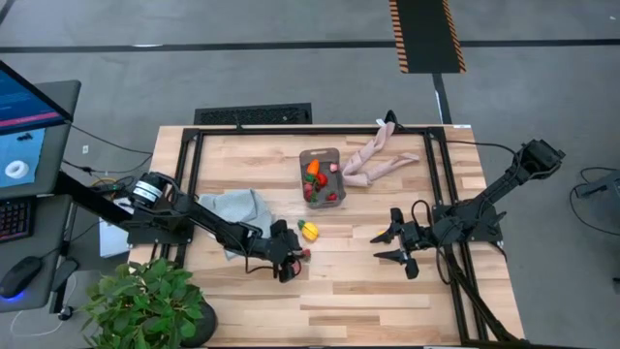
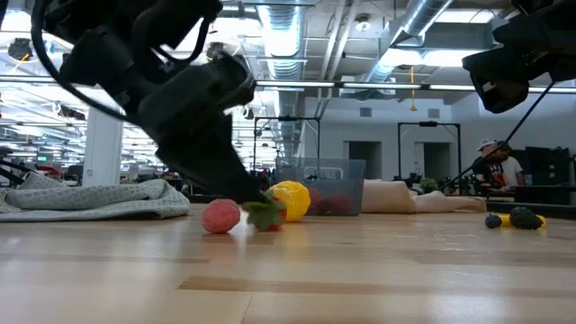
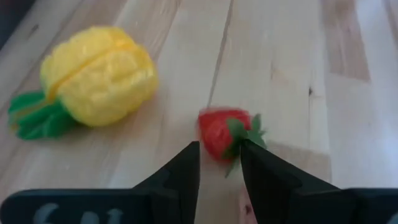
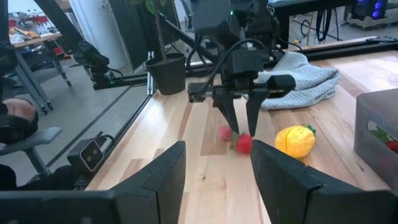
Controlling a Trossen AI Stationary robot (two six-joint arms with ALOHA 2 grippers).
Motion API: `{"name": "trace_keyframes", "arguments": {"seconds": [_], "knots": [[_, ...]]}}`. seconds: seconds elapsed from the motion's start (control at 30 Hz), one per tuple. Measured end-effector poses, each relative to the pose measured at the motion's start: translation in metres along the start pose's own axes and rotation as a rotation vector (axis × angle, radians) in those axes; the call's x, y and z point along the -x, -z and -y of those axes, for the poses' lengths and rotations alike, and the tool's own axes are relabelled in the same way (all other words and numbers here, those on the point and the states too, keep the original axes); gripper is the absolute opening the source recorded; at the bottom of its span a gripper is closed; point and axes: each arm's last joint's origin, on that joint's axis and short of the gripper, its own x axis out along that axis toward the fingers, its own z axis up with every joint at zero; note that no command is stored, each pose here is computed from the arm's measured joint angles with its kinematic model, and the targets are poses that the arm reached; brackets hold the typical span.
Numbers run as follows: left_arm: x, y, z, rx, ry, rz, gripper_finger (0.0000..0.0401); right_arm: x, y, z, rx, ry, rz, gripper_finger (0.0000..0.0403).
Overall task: Pick and placing Produce into tupperware
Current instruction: Put the red strawberry into the black bin
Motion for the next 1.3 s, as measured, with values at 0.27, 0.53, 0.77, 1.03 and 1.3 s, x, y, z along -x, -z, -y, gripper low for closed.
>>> {"name": "trace_keyframes", "arguments": {"seconds": [0.27,0.53,0.77,1.03,1.3], "knots": [[0.0,-0.002,0.0,-0.044,0.016,0.015,0.0061,0.0,0.001,0.0,-0.011,0.002,-0.01,0.0205],[0.001,-0.007,0.005,-0.116,0.046,0.074,0.0002,0.0,0.001,0.0,-0.011,0.002,-0.01,0.0205],[0.001,-0.01,0.007,-0.116,0.08,0.095,0.0,0.0,0.001,0.0,-0.011,0.009,-0.008,0.0204],[0.002,-0.011,0.008,-0.111,0.101,0.102,0.0,0.0,0.001,0.001,-0.012,0.012,-0.008,0.0205],[0.003,-0.013,0.01,-0.093,0.103,0.128,0.0,0.0,-0.007,-0.001,-0.059,0.009,0.069,0.0203]]}}
